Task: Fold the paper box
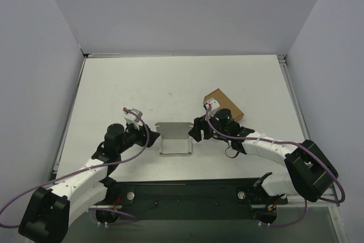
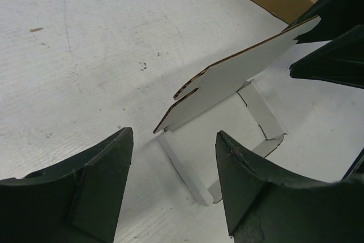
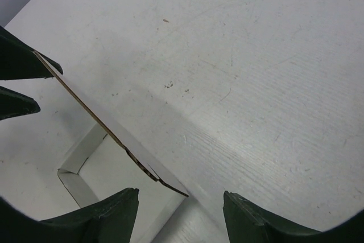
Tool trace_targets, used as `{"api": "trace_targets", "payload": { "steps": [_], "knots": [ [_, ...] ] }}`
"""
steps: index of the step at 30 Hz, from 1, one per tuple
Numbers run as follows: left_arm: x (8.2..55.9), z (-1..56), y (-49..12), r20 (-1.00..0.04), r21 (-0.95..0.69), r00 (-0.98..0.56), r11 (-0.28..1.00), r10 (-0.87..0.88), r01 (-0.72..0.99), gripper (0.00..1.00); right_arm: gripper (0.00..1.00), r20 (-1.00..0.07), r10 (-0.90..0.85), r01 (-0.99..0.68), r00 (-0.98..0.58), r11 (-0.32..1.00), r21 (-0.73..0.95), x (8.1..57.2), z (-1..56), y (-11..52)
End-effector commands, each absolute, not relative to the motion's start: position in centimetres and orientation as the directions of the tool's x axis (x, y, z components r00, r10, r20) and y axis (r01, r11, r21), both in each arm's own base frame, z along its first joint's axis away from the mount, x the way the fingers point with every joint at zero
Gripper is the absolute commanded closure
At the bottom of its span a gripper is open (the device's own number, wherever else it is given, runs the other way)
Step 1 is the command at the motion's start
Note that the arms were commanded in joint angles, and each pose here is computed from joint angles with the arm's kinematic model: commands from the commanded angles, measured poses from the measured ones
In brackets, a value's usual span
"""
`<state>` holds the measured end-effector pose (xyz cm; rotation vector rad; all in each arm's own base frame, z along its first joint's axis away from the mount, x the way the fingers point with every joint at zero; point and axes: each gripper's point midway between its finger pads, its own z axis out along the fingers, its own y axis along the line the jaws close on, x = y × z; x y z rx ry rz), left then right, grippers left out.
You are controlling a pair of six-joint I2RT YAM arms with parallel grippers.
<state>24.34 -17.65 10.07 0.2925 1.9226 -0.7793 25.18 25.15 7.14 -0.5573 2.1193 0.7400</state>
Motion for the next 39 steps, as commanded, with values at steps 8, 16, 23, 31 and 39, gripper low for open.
{"api": "trace_targets", "payload": {
  "steps": [8,16,23,31,39],
  "knots": [
    [25.7,11.7,-19.0,-0.919,-0.328,-0.381,0.728,-0.099,0.602,0.42,0.44,-0.874,-0.127,-0.706,-0.469,0.648,0.284,27.9,10.5,28.4],
    [25.9,11.7,-19.4,-0.922,-0.328,-0.373,0.717,-0.101,0.616,0.46,0.55,-0.868,-0.138,-0.711,-0.477,0.641,0.289,27.9,10.1,28.6],
    [26.3,11.4,-20.1,-0.924,-0.323,-0.371,0.703,-0.091,0.633,0.49,0.64,-0.862,-0.147,-0.71,-0.486,0.641,0.291,27.9,9.6,28.6],
    [26.4,11.4,-21.4,-0.93,-0.301,-0.362,0.682,-0.057,0.667,0.6,0.71,-0.859,-0.156,-0.71,-0.487,0.644,0.285,27.9,9.3,28.6],
    [26.5,11.1,-21.4,-0.934,-0.277,-0.356,0.704,-0.037,0.654,0.81,0.9,-0.866,-0.153,-0.719,-0.476,0.634,0.283,27.8,9.5,28.7]
  ]
}}
